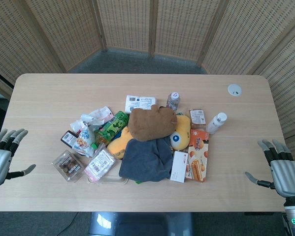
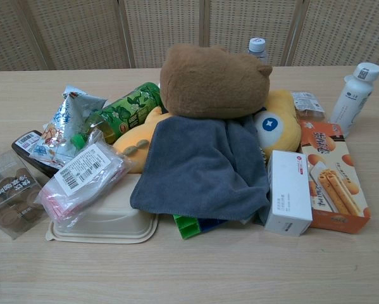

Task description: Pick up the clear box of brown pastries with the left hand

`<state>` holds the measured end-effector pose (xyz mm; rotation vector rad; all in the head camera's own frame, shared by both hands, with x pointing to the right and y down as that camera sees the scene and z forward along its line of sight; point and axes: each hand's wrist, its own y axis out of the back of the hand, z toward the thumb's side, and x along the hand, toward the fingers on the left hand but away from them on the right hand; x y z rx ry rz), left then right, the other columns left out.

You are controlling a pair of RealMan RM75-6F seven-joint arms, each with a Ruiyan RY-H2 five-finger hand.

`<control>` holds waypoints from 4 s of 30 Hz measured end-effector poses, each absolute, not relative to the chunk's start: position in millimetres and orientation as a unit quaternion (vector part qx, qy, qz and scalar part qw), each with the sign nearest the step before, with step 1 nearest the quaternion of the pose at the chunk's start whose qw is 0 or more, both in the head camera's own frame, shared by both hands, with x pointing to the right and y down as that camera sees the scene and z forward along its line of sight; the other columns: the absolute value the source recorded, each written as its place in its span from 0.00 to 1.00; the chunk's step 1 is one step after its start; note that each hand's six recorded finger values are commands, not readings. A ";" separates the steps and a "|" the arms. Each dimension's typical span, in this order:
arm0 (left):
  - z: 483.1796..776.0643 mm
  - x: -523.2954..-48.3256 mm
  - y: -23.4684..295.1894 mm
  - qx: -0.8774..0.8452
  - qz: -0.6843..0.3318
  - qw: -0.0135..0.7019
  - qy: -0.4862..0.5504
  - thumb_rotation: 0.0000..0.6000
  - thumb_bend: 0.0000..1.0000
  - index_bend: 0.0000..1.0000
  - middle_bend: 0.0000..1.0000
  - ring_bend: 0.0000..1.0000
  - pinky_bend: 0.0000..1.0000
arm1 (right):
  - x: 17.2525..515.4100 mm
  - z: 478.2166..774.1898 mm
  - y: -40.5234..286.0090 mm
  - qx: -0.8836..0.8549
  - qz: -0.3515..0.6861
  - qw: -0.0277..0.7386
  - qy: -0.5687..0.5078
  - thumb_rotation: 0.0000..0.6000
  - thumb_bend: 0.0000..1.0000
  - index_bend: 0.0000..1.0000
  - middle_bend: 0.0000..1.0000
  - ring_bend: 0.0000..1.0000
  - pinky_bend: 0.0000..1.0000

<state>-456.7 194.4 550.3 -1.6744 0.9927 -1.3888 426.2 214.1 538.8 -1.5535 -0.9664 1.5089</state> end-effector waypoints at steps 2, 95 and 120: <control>551.4 -456.7 194.0 -0.652 -0.539 0.365 0.388 0.82 0.22 0.08 0.11 0.12 0.00 | 424.8 537.2 212.1 -0.607 0.587 0.378 -0.380 0.56 0.21 0.00 0.00 0.00 0.00; 688.0 -375.8 217.9 -0.749 -0.558 0.336 0.121 0.99 0.22 0.32 0.43 0.46 0.00 | 428.1 499.9 202.8 -0.559 0.544 0.441 -0.445 0.57 0.22 0.00 0.00 0.00 0.00; 645.9 -395.0 176.7 -0.729 -0.529 0.349 0.258 1.00 0.22 0.50 0.71 0.77 0.26 | 425.5 505.6 199.6 -0.566 0.536 0.438 -0.448 0.57 0.23 0.00 0.00 0.00 0.00</control>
